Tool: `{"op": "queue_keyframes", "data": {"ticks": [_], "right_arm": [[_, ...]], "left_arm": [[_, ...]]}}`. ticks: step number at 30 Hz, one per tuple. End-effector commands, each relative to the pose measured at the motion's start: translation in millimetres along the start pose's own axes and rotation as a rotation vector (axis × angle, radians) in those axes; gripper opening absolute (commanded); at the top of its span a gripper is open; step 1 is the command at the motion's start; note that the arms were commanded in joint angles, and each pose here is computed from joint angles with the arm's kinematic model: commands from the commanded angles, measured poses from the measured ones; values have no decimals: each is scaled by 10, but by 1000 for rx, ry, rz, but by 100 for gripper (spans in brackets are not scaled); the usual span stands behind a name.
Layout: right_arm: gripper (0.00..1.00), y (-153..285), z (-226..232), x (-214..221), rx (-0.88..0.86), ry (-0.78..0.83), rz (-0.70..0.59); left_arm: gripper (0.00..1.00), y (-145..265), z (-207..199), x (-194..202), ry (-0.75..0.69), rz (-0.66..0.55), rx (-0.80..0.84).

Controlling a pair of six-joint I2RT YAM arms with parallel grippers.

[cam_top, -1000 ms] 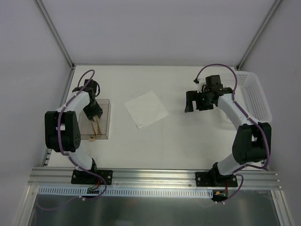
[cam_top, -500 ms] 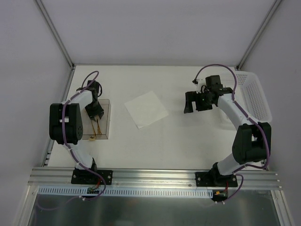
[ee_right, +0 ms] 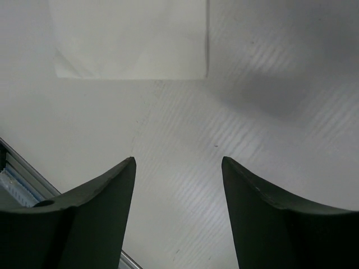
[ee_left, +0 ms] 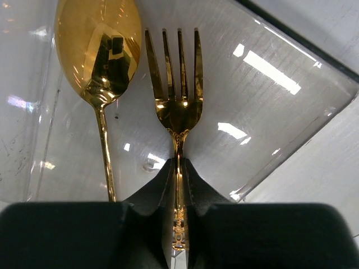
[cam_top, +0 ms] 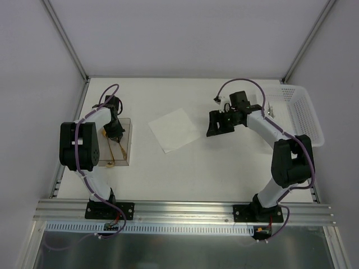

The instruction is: Place the utensils on the paper napkin and roll it up

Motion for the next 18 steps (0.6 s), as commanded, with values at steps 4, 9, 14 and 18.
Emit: {"op": "queue_keyframes", "data": {"ticks": [4,9,14,18], "right_arm": [[60,-296,462,-315,-102,32,-57],[55,-532,736,-381,-67,52,-46],[52,-771,862,-387,8,-98,-39],[47,-953,1011,-366,30,-103,-27]], "left_arm": [[0,-40,1,51,-2,13,3],[0,6,15,80,6,7,11],[0,61,21,121,26,3,29],[0,97,35,165,42,4,42]]}}
Point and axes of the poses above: each gripper's point midway between its finger pads, its own y axis back along the fingers, its own z axis along the line the jaws close on, x = y × z, the point moved 9 cm from there along y, back along the fingers, and after that the axes turned 6 degrees about -y, right-handed, at the moved point
